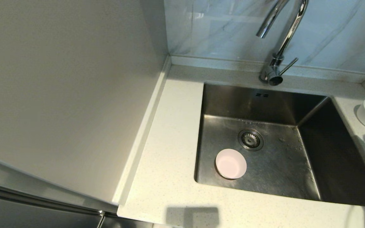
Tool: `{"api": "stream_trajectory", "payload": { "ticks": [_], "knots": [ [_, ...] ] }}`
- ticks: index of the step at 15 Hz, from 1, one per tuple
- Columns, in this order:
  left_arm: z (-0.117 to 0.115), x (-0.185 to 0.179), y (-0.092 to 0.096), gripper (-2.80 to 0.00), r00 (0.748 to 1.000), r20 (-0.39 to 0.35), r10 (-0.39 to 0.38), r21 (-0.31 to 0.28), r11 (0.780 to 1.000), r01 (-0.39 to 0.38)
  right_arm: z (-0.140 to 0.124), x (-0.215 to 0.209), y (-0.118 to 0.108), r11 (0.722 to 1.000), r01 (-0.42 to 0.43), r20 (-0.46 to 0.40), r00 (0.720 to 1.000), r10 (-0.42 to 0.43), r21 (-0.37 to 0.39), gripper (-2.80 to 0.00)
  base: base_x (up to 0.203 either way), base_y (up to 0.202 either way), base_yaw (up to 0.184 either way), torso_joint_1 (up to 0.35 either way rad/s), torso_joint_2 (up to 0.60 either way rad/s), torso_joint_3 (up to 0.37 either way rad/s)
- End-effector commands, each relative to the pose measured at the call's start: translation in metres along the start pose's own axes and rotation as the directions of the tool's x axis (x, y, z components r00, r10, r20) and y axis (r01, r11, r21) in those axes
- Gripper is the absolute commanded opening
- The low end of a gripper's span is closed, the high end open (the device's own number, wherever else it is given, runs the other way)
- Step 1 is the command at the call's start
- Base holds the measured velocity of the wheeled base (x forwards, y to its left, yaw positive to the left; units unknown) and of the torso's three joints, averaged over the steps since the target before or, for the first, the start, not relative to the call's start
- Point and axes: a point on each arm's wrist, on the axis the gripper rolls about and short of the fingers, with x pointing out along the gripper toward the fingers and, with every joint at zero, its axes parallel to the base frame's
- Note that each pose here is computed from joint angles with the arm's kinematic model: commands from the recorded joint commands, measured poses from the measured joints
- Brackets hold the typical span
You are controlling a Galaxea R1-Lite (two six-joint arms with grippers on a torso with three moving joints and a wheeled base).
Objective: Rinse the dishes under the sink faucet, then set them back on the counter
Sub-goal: Put a bowl back to the table from the sink
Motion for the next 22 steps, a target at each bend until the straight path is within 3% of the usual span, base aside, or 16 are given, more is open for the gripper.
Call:
{"api": "stream_trajectory", "payload": {
  "ticks": [1,5,14,15,16,22],
  "knots": [
    [0.0,0.0,0.0,-2.8,1.0,0.004,0.001,-0.001,1.0,-0.001,0.003,0.019,0.001,0.999,-0.045,-0.036,0.998,0.044,-0.015,-2.8,0.0,0.0,0.0,0.0,0.0,0.0],
    [0.0,0.0,0.0,-2.8,1.0,0.004,0.001,0.0,1.0,-0.001,0.006,0.044,-0.002,1.0,-0.022,-0.044,0.999,0.022,-0.018,-2.8,0.0,0.0,0.0,0.0,0.0,0.0],
    [0.0,0.0,0.0,-2.8,1.0,0.004,0.0,-0.001,1.0,0.0,0.007,0.058,-0.003,0.999,0.007,-0.027,1.0,-0.008,-0.032,-2.8,0.0,0.0,0.0,0.0,0.0,0.0],
    [0.0,0.0,0.0,-2.8,1.0,0.004,0.001,-0.001,1.0,-0.001,0.007,0.059,-0.003,0.999,0.012,-0.022,1.0,-0.013,-0.037,-2.62,0.0,0.0,0.0,0.0,0.0,0.0],
    [0.0,0.0,0.0,-2.8,1.0,0.004,0.001,-0.001,1.0,-0.001,0.008,0.059,-0.004,0.999,0.018,-0.016,1.0,-0.019,-0.039,0.0,0.0,0.0,0.0,0.0,0.0,0.0],
    [0.0,0.0,0.0,-2.8,1.0,0.004,0.001,0.0,1.0,-0.001,0.008,0.056,-0.004,0.999,0.031,-0.003,1.0,-0.031,-0.042,0.0,0.0,0.0,0.0,0.0,0.0,0.0]
  ]
}}
